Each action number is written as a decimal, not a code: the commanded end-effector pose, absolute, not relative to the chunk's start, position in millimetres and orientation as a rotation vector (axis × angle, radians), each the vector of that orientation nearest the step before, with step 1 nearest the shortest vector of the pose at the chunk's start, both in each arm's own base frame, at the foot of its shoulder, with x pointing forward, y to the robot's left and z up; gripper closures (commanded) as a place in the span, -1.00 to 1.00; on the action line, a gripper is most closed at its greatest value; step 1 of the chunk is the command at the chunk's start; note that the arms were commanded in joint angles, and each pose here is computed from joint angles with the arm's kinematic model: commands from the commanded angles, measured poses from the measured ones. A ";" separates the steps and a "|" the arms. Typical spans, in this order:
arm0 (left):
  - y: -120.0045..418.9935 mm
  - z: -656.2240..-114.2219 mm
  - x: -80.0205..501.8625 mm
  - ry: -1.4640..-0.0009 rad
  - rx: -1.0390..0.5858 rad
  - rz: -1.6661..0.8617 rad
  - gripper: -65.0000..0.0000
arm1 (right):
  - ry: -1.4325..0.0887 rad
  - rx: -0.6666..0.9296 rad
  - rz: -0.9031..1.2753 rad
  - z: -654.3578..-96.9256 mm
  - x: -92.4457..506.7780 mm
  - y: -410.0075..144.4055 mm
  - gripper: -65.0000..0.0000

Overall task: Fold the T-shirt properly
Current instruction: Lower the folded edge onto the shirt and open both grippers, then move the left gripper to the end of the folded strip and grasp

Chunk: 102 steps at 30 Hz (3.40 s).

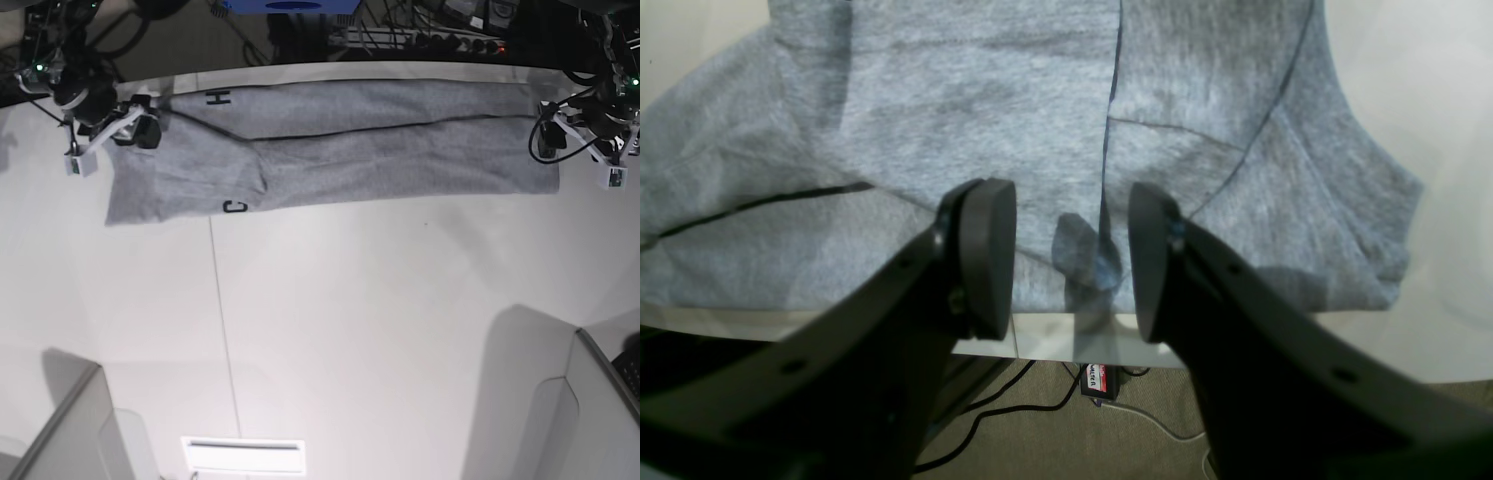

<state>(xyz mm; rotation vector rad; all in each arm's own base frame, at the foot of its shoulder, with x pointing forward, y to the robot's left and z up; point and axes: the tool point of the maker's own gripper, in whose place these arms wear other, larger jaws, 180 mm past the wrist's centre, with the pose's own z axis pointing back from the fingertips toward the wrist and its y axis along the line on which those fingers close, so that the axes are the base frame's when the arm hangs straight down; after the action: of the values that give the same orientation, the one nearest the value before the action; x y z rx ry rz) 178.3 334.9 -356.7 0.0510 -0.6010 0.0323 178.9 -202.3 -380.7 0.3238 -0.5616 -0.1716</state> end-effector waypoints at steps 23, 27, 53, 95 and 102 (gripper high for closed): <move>302.0 -414.9 181.6 -0.558 -0.035 0.157 1.00 | -0.654 0.356 -0.191 -412.8 237.0 -206.8 1.00; 314.6 -437.5 177.4 -0.537 0.015 0.183 1.00 | -0.626 0.235 -0.120 -431.8 235.3 -209.1 1.00; 327.0 -356.3 295.5 -0.752 0.021 0.173 1.00 | -0.810 0.017 -0.074 -378.5 335.6 -203.6 1.00; 357.1 -401.4 242.7 -0.789 -0.300 0.355 -0.56 | -0.819 0.016 0.153 -347.2 276.5 -157.4 1.00; 344.2 -419.0 241.2 -0.738 -0.342 0.357 -0.43 | -0.819 0.015 0.154 -346.8 276.1 -157.4 1.00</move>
<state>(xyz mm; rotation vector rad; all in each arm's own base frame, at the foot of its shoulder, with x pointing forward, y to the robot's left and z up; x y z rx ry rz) 246.7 341.0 -414.8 -0.3677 -0.7875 0.3740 268.8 -156.8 -359.3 0.0212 -0.7687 0.1458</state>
